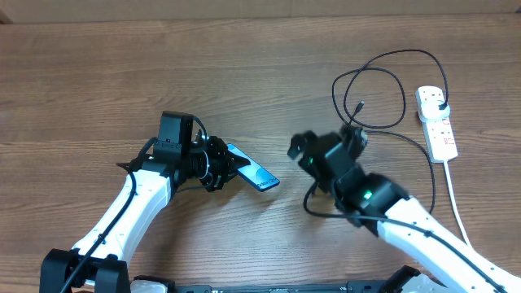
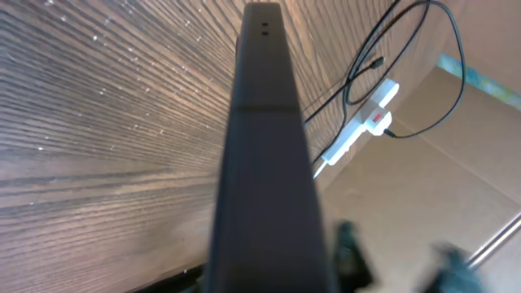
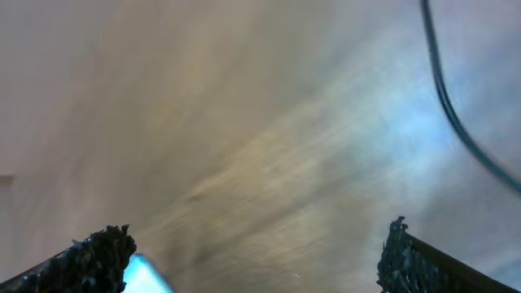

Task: Plug charger to phone and switch on socket
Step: 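Open the right gripper and withdraw it from the phone, then move the right gripper to the black cable and grasp the USB-C plug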

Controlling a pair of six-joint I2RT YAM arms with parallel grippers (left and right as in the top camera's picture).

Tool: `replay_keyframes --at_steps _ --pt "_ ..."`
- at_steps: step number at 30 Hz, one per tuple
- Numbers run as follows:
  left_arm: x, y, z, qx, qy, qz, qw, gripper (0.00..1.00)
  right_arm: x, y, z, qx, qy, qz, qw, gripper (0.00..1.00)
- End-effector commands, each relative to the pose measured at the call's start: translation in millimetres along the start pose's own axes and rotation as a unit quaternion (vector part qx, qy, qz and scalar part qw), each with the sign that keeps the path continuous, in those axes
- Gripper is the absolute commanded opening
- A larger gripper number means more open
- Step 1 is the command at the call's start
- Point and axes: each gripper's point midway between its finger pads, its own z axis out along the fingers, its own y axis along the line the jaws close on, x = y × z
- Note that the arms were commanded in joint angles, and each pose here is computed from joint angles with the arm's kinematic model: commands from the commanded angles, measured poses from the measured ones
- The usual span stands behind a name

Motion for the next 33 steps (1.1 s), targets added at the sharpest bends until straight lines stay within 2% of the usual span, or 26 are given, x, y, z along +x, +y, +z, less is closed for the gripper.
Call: replay_keyframes --at_steps 1,6,9,12,13,15,20,26,33 --pt "-3.3 -2.0 -0.4 -0.001 -0.011 0.02 1.0 0.04 -45.5 9.5 -6.4 0.015 -0.032 -0.08 0.996 1.0" --pt "-7.2 -0.6 -0.6 -0.005 -0.023 0.019 1.0 0.04 -89.7 -21.5 18.4 0.095 0.0 -0.078 0.992 1.0" --pt "-7.8 -0.4 -0.6 -0.006 -0.024 0.019 1.0 0.04 -109.1 -40.9 44.8 0.135 0.029 -0.078 0.987 0.96" --pt "-7.6 -0.4 -0.6 -0.006 -0.024 0.019 1.0 0.04 -125.9 -58.3 73.0 0.169 0.044 -0.077 0.982 0.86" --pt "-7.5 -0.4 -0.6 -0.006 -0.024 0.019 1.0 0.04 -131.2 -66.8 90.0 0.183 0.054 -0.079 0.978 0.75" --pt "-7.2 -0.5 -0.6 -0.005 -0.023 0.019 1.0 0.04 -132.5 -74.8 104.9 0.196 0.063 -0.075 0.976 0.69" --pt "-7.1 -0.6 -0.6 -0.005 -0.022 0.019 1.0 0.04 -126.2 -86.5 130.6 0.207 0.073 -0.076 0.973 0.67" --pt "-6.9 -0.6 -0.6 -0.005 -0.022 0.019 1.0 0.04 -123.1 -93.1 156.1 0.205 0.074 -0.087 0.972 0.5" --pt "-7.1 -0.5 -0.6 -0.005 -0.022 0.019 1.0 0.04 -115.8 -103.7 169.8 0.214 0.084 -0.087 0.969 0.49"
